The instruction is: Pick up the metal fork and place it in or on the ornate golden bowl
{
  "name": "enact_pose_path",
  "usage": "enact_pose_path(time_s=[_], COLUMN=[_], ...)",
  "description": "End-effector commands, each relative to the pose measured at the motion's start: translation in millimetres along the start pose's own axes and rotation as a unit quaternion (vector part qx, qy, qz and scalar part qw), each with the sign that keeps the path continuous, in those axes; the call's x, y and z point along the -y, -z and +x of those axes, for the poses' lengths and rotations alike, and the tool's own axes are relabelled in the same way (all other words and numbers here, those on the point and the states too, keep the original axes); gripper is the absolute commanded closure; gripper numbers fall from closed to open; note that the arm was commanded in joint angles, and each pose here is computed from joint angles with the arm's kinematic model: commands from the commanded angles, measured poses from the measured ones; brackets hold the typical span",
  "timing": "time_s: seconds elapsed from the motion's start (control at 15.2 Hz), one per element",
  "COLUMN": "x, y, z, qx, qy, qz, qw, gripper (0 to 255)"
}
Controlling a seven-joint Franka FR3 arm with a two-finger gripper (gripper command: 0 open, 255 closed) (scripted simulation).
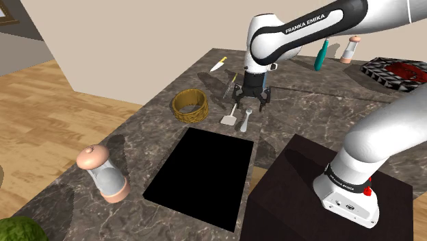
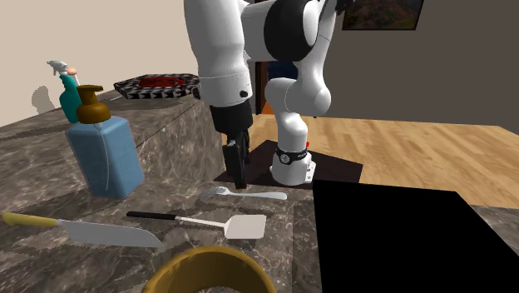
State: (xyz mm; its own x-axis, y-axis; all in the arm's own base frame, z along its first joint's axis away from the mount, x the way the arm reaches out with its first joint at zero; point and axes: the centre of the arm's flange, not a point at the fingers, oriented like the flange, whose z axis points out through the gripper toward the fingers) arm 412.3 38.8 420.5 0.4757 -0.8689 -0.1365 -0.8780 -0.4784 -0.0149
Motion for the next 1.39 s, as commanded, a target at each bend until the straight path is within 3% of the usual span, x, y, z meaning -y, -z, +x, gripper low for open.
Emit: enact_pose_path(time_s=[0.0, 0.4, 0.92, 0.99, 1.32], x=[3.2, 3.4, 3.4, 3.4, 3.4], y=[-12.3, -47.0, -47.0, -47.0, -46.9], z=[2.9, 2.6, 2.6, 2.6, 2.6], qx=[0.004, 0.004, 0.004, 0.004, 0.004], qy=[-0.026, -0.026, -0.026, -0.026, -0.026], qz=[0.002, 0.002, 0.002, 0.002, 0.002], qw=[0.9996, 0.9996, 0.9996, 0.9996, 0.9996], gripper=[0, 0, 0, 255, 255])
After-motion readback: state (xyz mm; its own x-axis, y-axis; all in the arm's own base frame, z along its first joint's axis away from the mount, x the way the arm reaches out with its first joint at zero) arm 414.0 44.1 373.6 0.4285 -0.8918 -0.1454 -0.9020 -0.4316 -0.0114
